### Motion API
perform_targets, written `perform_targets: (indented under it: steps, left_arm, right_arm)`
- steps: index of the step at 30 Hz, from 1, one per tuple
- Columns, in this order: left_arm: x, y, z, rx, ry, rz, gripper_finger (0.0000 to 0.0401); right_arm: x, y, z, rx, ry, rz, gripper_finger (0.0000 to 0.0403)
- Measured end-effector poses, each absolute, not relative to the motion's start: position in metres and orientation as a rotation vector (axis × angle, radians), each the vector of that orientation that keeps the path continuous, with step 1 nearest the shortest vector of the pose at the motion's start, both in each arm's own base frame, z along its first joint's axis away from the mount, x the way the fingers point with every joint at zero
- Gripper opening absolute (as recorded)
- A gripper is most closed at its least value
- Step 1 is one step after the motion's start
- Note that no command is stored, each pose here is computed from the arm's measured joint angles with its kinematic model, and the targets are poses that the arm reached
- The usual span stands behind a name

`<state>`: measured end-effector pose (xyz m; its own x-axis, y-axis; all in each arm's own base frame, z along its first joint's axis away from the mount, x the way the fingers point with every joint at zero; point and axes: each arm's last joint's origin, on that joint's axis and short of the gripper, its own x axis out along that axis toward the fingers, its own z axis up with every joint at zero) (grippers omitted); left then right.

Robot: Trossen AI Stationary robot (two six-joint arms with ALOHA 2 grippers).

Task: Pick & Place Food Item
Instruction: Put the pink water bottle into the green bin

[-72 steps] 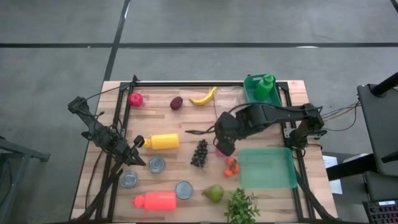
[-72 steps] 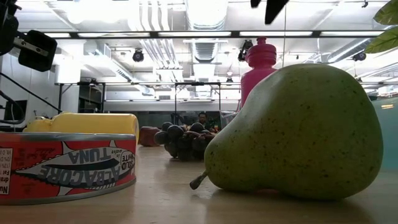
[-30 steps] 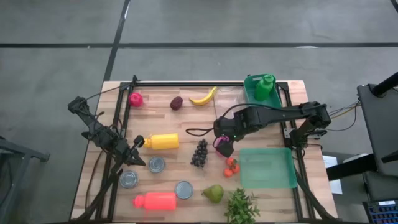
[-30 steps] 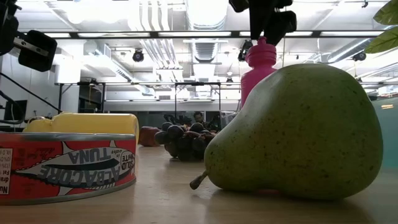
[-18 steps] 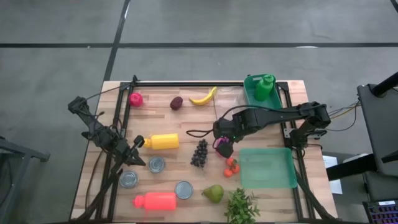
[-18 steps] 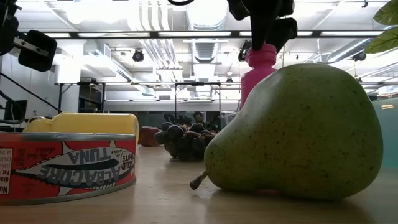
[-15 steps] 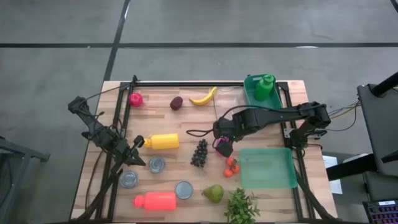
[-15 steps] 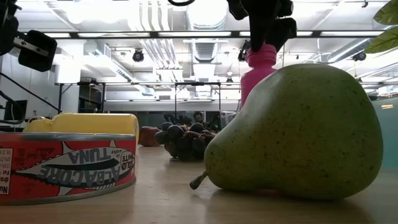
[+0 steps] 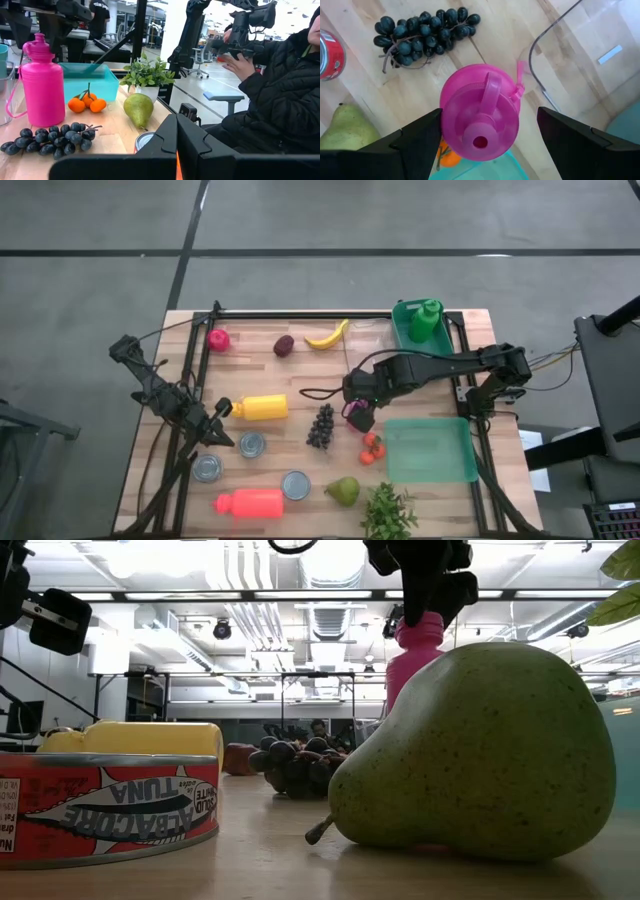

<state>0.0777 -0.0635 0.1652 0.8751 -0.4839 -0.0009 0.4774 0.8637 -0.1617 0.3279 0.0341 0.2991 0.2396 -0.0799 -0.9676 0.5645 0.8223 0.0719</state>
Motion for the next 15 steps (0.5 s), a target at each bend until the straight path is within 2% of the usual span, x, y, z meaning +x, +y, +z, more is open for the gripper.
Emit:
perform_targets:
  steps: [10, 15]
  left_arm:
    - [0.0777, -0.0635, 0.1652, -0.159, 0.042, -0.504, 0.0000]
    - [0.0776, -0.0635, 0.1652, -0.159, 0.042, -0.504, 0.0000]
  right_arm:
    - [0.3283, 0.0345, 0.2932, 0.470, 1.269, -0.464, 0.0315]
    - [0.3286, 0.0345, 0.2933, 0.471, 1.265, -0.463, 0.0272]
